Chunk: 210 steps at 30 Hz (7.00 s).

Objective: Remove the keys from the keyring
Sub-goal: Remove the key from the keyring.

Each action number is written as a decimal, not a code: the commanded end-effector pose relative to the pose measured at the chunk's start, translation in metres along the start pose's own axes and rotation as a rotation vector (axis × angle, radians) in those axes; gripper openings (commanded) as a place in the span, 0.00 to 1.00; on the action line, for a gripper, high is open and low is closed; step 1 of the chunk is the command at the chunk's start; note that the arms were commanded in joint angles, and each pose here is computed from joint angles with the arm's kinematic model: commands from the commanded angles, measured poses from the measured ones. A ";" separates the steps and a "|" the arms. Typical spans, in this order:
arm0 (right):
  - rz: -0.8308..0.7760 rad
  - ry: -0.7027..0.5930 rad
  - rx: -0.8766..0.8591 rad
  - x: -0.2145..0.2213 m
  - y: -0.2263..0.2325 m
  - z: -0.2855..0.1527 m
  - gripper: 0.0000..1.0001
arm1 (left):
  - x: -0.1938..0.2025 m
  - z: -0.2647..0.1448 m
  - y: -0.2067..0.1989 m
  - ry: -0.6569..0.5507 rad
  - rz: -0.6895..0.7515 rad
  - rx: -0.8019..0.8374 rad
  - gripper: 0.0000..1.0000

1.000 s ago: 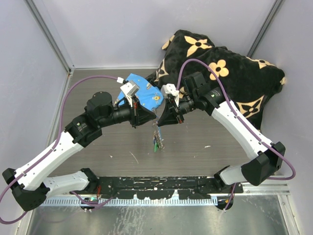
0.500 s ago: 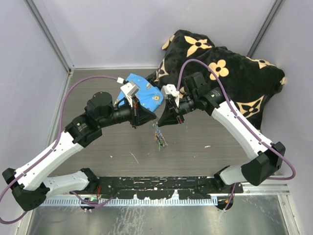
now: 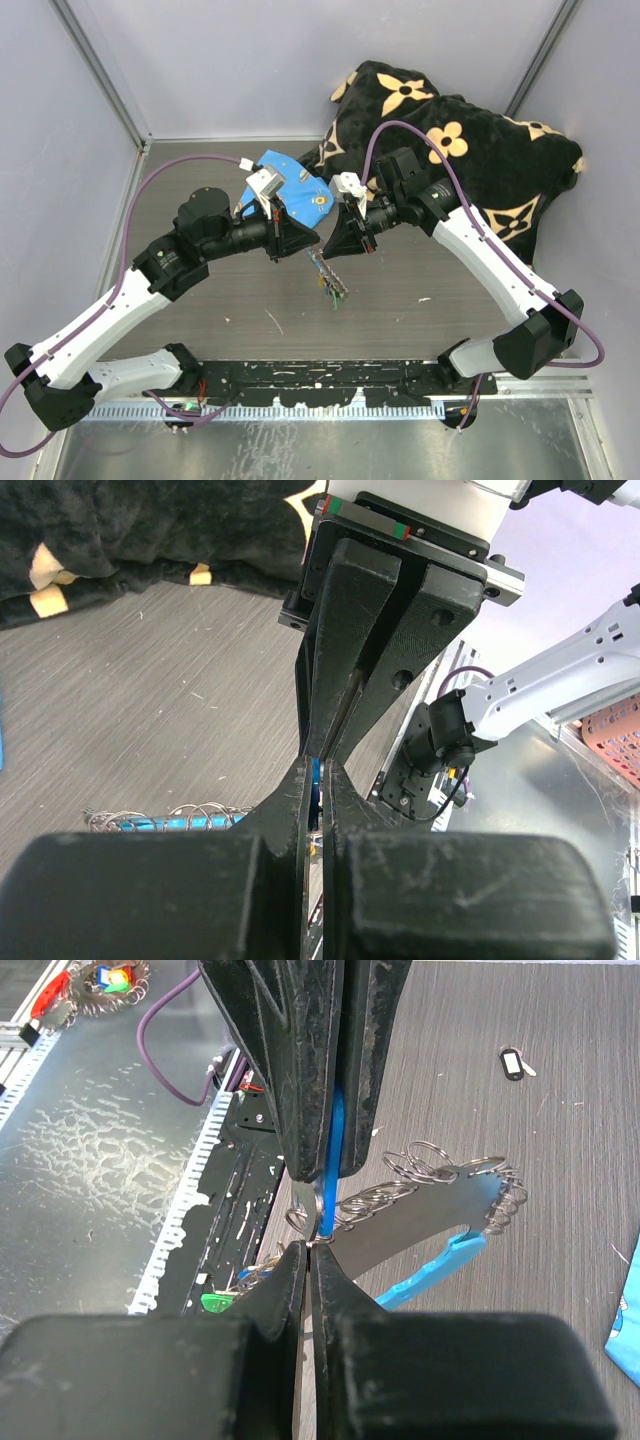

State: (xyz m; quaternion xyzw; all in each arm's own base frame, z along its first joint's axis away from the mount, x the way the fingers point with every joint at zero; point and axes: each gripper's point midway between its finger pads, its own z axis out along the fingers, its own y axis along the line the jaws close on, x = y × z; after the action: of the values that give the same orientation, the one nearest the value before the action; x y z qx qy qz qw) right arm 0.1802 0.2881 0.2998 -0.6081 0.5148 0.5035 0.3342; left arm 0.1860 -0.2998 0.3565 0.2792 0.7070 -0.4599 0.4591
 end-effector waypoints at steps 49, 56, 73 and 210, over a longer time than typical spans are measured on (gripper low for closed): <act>-0.033 -0.062 0.030 -0.015 0.002 -0.017 0.39 | -0.040 -0.020 -0.011 -0.071 0.116 -0.018 0.00; 0.051 -0.127 -0.014 -0.034 0.001 -0.014 0.47 | -0.041 -0.015 -0.015 -0.071 0.131 0.012 0.00; 0.120 -0.135 -0.054 -0.036 0.003 0.002 0.40 | -0.044 -0.004 -0.020 -0.080 0.100 0.058 0.00; 0.058 -0.174 -0.162 -0.037 0.023 -0.006 0.01 | 0.060 0.012 0.001 -0.082 0.177 0.352 0.23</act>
State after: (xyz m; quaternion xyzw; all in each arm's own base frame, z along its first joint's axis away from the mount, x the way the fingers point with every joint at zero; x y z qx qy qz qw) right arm 0.1648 0.2887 0.3171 -0.5572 0.4944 0.6004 0.2908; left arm 0.1652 -0.3103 0.2819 0.3915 0.5934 -0.5376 0.4533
